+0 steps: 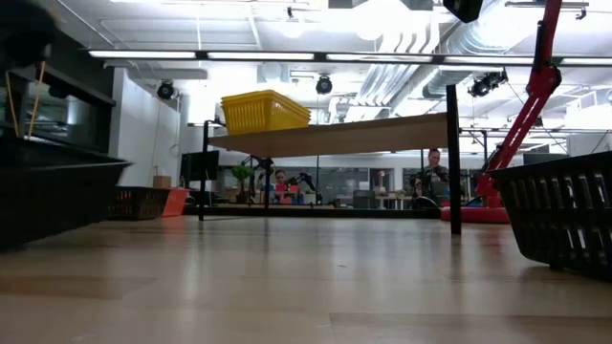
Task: Stack baskets on shelf by color
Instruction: Put the bottom left black bin on the shelf
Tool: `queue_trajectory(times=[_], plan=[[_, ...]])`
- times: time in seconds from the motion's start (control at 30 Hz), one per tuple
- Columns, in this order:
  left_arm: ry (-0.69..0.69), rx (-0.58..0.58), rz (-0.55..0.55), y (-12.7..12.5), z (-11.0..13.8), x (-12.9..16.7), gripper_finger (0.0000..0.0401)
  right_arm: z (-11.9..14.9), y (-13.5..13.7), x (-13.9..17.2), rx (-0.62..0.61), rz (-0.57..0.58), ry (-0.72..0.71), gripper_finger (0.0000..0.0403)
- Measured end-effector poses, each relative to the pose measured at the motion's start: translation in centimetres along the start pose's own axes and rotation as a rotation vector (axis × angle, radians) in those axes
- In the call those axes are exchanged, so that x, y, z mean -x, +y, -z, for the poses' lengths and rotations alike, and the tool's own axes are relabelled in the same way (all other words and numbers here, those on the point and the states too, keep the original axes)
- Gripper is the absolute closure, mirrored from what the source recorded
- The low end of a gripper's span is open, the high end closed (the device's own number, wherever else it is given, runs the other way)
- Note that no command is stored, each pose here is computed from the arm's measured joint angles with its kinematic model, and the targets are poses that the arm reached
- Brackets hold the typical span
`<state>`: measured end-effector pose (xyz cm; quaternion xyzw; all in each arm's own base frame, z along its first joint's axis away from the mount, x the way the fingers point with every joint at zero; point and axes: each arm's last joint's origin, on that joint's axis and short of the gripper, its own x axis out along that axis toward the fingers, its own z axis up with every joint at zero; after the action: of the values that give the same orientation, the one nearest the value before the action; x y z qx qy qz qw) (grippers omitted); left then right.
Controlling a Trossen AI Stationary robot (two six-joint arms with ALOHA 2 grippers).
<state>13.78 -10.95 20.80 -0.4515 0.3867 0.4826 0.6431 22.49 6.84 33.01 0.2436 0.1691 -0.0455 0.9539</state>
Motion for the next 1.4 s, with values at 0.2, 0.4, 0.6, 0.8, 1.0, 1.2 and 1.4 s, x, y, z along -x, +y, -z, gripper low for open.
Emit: queue_trajectory(times=[0.2,0.4,0.6,0.8,1.0,1.2,1.4], plan=[[-0.111,0.066,0.208,-1.0,-3.6,3.0,0.0401,0.0,0.0,0.0,0.0,0.005,-0.003,0.0204],[-0.266,0.126,0.447,-4.9,-6.1,5.1,0.0401,-0.1,-0.1,0.0,-0.08,0.04,-0.031,0.0204],[-0.483,0.433,0.709,-10.1,-8.0,4.9,0.0401,-0.7,0.1,0.0,-0.134,0.035,-0.106,0.0204],[-0.536,0.663,0.785,-13.8,-9.1,2.0,0.0401,-1.8,0.9,0.2,-0.104,-0.042,-0.216,0.0204],[-0.504,0.853,0.772,-15.3,-9.8,-1.4,0.0401,-2.1,1.0,0.3,-0.088,-0.051,-0.245,0.0204],[-0.519,0.935,0.746,-15.9,-11.9,-3.4,0.0401,-2.1,1.0,0.3,-0.064,-0.042,-0.253,0.0204],[-0.559,0.94,0.732,-16.0,-14.0,-4.0,0.0401,-2.1,1.0,0.3,-0.045,-0.033,-0.251,0.0204]])
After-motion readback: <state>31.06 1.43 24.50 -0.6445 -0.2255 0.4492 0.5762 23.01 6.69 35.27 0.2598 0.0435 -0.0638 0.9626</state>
